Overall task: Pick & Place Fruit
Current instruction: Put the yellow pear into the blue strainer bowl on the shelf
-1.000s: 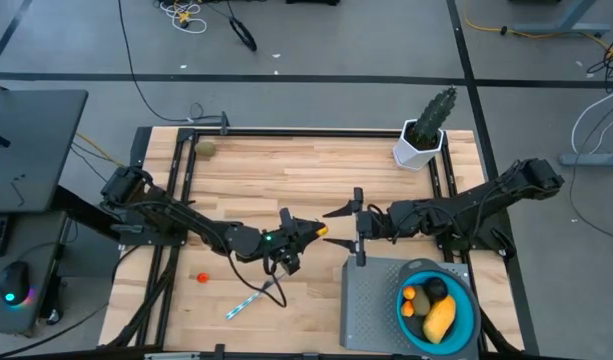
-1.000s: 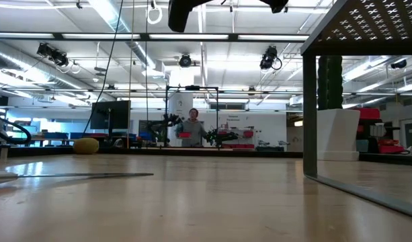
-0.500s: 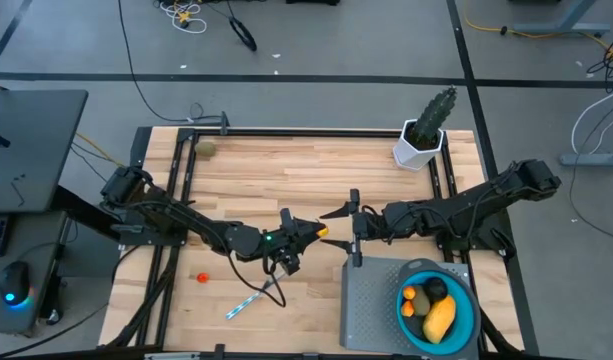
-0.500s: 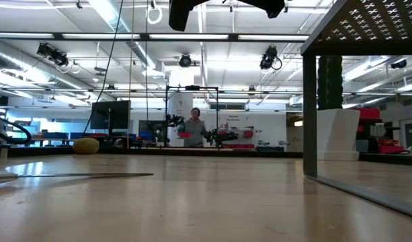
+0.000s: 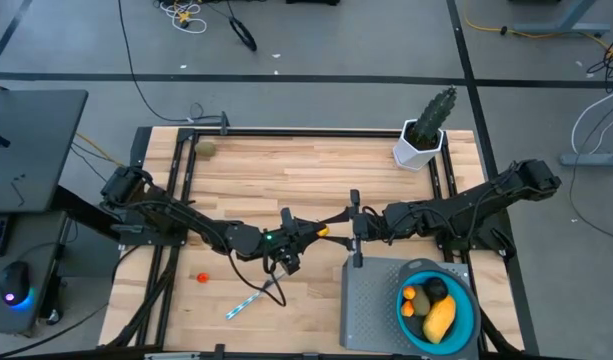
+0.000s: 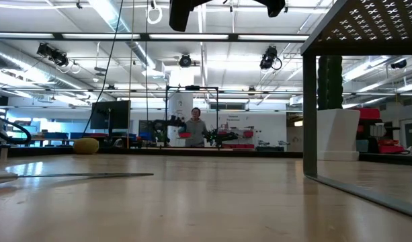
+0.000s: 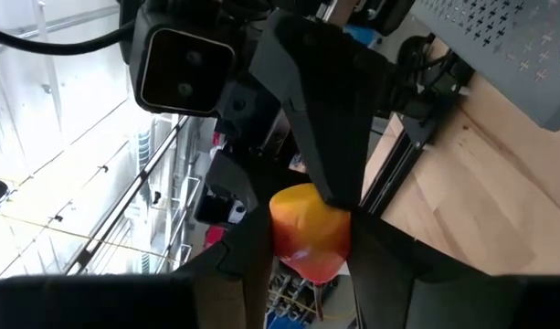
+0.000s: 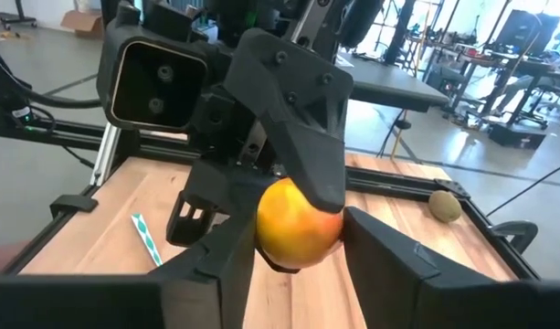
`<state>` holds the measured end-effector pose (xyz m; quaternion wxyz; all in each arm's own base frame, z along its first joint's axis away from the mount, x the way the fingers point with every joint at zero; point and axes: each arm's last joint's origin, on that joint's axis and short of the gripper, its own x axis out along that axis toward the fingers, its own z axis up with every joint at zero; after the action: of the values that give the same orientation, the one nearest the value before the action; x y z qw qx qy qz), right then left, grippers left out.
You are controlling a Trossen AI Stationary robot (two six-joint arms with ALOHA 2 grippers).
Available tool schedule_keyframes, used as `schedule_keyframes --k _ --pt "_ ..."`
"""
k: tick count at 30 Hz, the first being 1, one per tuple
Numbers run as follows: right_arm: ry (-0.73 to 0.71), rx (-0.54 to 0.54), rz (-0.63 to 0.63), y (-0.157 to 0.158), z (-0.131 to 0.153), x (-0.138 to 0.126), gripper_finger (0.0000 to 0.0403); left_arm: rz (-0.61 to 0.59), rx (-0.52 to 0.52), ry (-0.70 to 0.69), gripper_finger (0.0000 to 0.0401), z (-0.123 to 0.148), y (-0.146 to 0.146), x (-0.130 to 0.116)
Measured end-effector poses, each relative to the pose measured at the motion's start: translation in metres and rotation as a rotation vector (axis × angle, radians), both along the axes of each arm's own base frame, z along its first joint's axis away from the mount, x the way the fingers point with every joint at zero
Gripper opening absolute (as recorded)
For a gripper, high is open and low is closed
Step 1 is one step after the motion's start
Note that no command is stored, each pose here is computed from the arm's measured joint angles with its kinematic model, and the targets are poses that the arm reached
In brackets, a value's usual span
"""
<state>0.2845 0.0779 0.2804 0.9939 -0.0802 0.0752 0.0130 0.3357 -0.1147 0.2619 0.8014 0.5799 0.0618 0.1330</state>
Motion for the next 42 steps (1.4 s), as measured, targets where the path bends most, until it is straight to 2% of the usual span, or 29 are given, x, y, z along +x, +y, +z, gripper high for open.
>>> schedule_keyframes --k 12,17,27,42 --pt "0.027 -0.009 0.0 -0.0001 -0.0028 -0.0003 0.0157 -0.01 -0.027 0.007 0.014 -0.0017 0.0008 0.0006" --pt "0.039 -0.013 0.001 -0.0001 -0.0039 -0.0006 0.0156 -0.031 -0.067 0.0 0.0141 -0.0025 0.0037 0.002" --pt "0.051 -0.016 0.003 0.0 -0.005 -0.001 0.0156 -0.065 -0.229 -0.04 0.0142 -0.003 0.0071 0.0036" --pt "0.058 -0.021 -0.001 -0.0005 -0.0056 -0.001 0.0156 -0.023 -0.283 -0.066 0.0142 -0.0025 0.0083 0.0033"
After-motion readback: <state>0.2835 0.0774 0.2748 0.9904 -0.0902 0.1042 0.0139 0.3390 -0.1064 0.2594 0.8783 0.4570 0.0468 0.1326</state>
